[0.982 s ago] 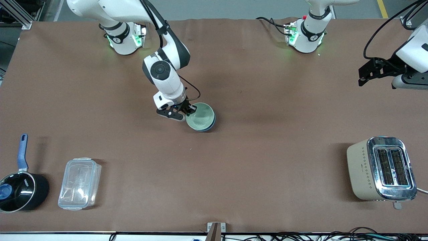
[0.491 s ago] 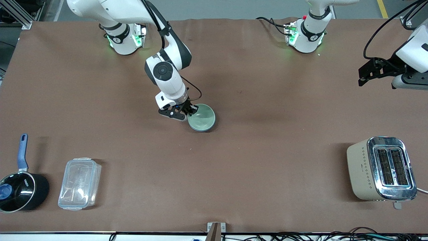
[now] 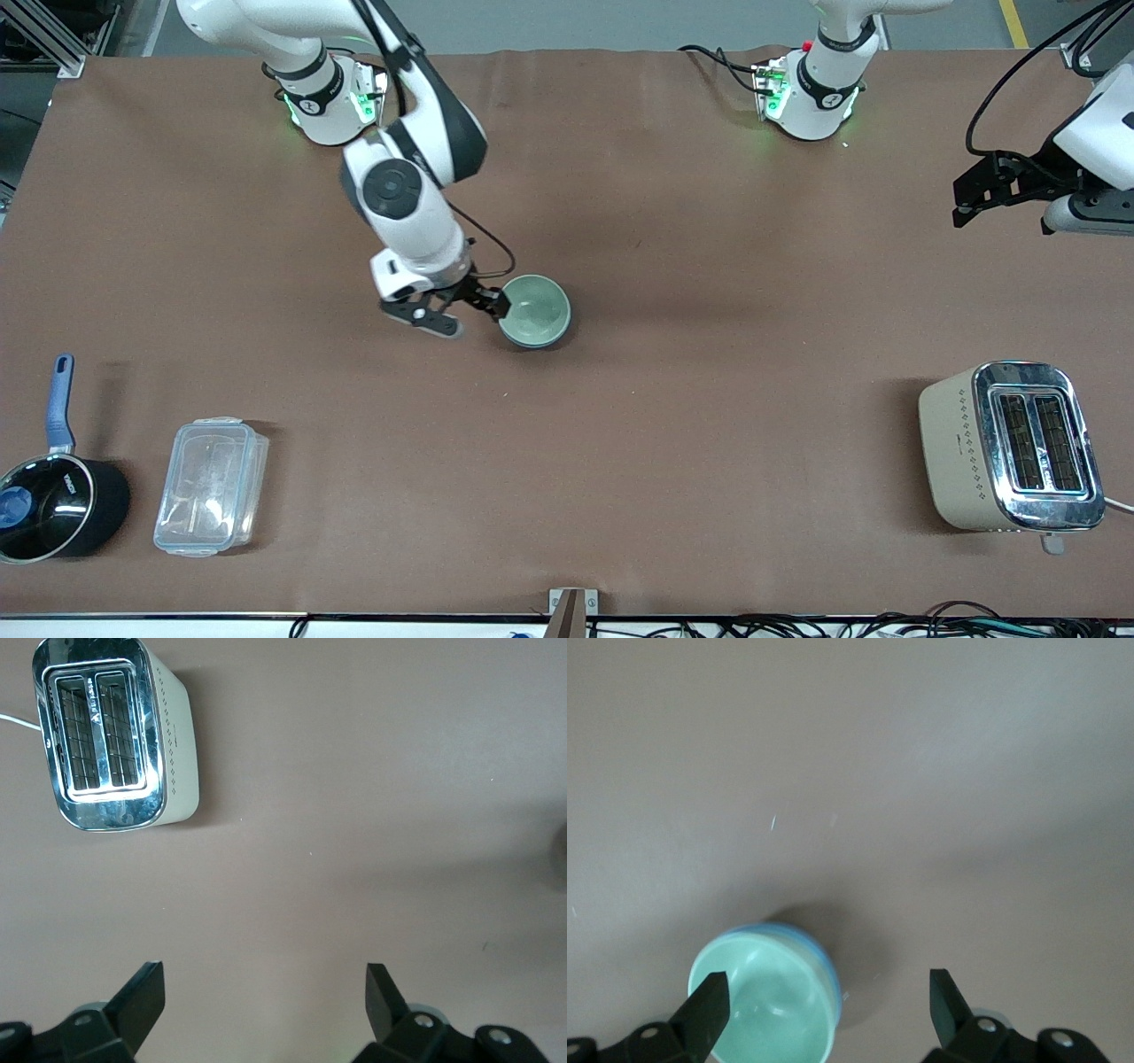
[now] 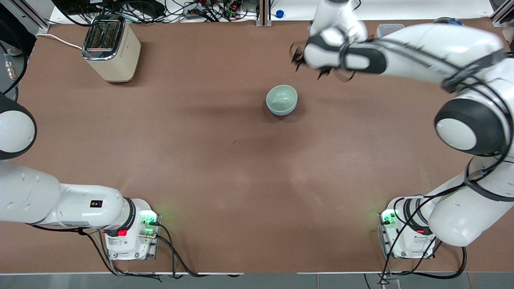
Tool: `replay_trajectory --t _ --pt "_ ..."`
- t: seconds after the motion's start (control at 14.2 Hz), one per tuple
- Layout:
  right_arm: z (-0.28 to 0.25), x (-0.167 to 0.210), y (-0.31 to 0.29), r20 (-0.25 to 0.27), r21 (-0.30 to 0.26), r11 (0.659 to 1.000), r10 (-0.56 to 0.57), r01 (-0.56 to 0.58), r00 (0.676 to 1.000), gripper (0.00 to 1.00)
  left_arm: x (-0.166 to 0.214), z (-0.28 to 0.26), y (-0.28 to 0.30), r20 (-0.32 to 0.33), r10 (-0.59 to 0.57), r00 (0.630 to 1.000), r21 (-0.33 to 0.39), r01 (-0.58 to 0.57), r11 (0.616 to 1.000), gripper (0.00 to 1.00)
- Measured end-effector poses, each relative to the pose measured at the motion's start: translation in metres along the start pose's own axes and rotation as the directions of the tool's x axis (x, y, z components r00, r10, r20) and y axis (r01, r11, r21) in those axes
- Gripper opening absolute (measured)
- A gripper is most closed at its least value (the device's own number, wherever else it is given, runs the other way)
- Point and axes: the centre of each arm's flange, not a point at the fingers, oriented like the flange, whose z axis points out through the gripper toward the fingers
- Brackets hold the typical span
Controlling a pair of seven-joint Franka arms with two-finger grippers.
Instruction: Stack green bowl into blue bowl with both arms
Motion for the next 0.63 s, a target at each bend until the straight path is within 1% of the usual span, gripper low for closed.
replay_trajectory --t 0.07,0.21,0.42,0.63 --pt "-0.033 0.02 0.017 -0.02 -0.03 1.0 0.001 -0.001 1.0 1.0 0.0 0.0 0.0 0.0 0.0 1.0 0.0 0.0 1.0 1.0" --pt "-0.087 0.051 0.055 -0.029 -0.056 0.998 -0.019 0.017 0.999 1.0 0.0 -0.002 0.0 -0.005 0.0 1.0 0.0 0.0 1.0 1.0" --pt "-0.153 0.092 0.129 -0.011 -0.064 0.997 -0.053 0.053 0.999 1.0 0.0 -0.002 -0.001 -0.006 -0.001 1.0 0.0 0.001 1.0 1.0" --pt "-0.218 0.117 0.2 0.02 -0.066 0.996 -0.056 0.057 0.998 1.0 0.0 0.002 0.0 0.008 -0.001 1.0 0.0 0.001 1.0 1.0"
